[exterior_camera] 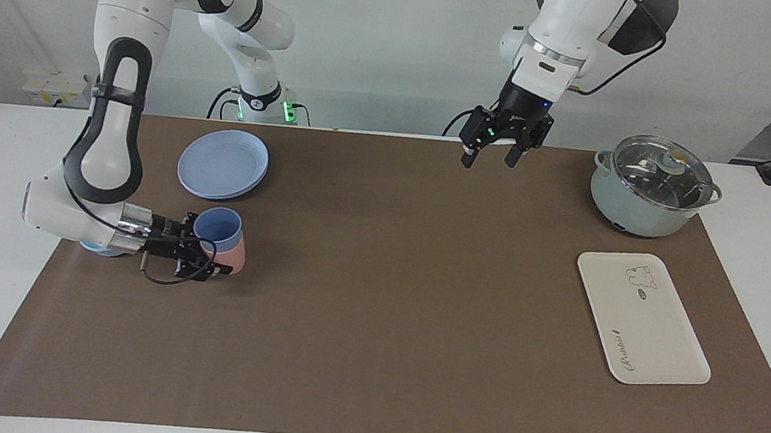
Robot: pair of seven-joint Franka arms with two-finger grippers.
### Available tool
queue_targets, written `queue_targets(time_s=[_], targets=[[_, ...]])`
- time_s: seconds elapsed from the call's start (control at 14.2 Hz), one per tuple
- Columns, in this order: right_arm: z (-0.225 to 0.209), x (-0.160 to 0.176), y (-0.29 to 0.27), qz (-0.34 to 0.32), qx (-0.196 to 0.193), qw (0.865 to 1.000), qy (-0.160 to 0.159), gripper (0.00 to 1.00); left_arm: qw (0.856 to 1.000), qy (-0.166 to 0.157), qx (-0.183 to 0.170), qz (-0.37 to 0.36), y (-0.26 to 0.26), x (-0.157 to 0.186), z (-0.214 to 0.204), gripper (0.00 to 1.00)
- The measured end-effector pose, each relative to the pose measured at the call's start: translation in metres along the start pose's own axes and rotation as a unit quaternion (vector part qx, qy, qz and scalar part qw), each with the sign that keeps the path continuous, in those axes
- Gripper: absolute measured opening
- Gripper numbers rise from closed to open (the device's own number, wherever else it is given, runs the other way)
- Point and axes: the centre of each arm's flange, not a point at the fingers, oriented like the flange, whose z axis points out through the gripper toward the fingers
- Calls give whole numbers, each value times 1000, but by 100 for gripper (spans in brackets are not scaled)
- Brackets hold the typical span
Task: Place cup on tray
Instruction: 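Lift the cup with the right gripper while the left gripper reaches toward it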
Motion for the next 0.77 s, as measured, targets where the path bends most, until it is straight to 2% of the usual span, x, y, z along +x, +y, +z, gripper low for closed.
queue_targets(time_s=[0.42,0.63,0.77], targets=[[23,-117,-16,9,-18,1000,14,78,1000,-7,-12,-11,35,-41,20,99],[30,-160,-20,28,-15,999,22,78,999,-1,-28,-15,53,-60,28,100],[40,-177,-22,31,-21,999,23,78,999,5,-44,-22,65,-71,26,99]])
